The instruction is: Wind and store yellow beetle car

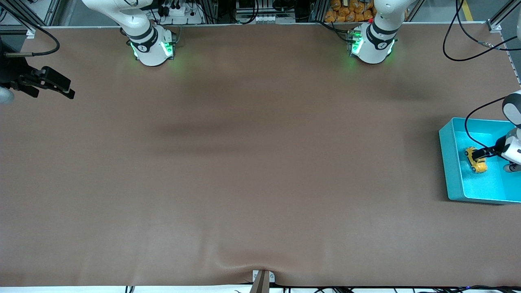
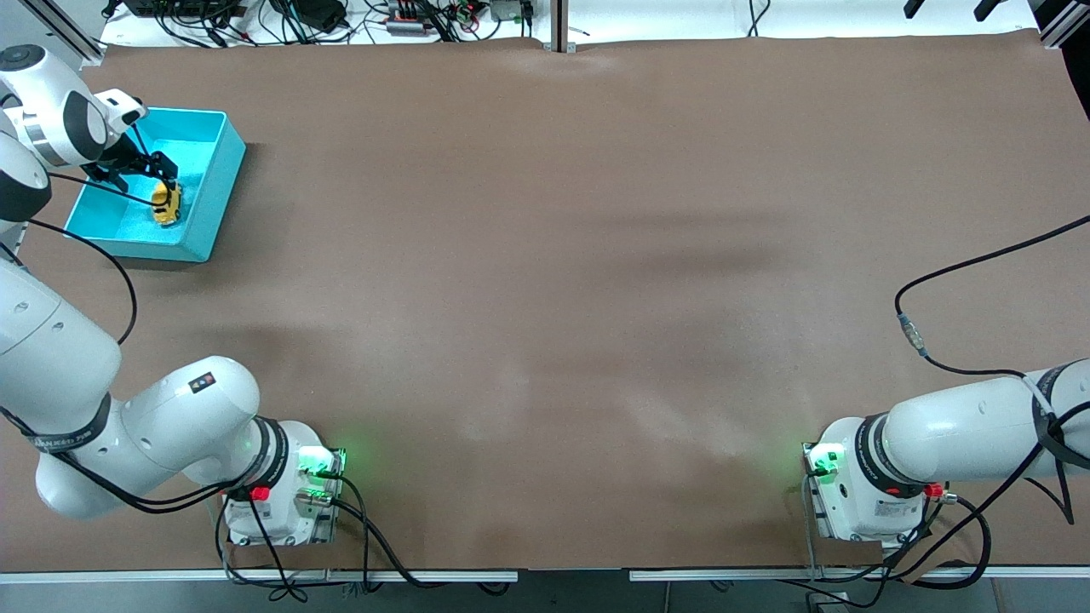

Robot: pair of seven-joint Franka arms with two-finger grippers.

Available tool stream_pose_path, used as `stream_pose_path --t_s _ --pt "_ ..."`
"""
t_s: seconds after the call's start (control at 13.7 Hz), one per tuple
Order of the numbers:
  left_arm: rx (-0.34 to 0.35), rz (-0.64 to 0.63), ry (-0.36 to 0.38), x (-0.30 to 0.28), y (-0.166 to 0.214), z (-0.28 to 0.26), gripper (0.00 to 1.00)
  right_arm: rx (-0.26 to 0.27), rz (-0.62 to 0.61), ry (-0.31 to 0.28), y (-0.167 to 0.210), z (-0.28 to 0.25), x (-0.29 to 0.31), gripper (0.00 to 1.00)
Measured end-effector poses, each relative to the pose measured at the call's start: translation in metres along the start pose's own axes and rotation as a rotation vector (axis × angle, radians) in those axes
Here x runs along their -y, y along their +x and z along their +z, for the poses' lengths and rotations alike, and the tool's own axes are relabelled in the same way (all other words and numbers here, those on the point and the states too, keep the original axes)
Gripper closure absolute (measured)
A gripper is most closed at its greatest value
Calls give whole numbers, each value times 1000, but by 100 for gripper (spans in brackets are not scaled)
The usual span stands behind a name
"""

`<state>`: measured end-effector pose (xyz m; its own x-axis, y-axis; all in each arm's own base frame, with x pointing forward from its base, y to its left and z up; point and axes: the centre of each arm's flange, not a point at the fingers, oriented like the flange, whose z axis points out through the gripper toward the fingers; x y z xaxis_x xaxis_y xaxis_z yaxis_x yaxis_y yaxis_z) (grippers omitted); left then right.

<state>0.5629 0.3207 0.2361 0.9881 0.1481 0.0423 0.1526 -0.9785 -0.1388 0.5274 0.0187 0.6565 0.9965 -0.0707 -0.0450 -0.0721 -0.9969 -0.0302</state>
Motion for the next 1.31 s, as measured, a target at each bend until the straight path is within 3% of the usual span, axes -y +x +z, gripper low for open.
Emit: stream_pose_path --t_s 0.51,0.95,1.31 --pt "-88 33 28 -15 30 -61 0 1 -5 -1 0 0 2 0" --pt "-45 82 54 -39 49 -156 0 3 -10 -1 -1 1 5 0" --pt "-6 184 75 -114 50 -250 0 3 -11 -1 -1 1 6 0"
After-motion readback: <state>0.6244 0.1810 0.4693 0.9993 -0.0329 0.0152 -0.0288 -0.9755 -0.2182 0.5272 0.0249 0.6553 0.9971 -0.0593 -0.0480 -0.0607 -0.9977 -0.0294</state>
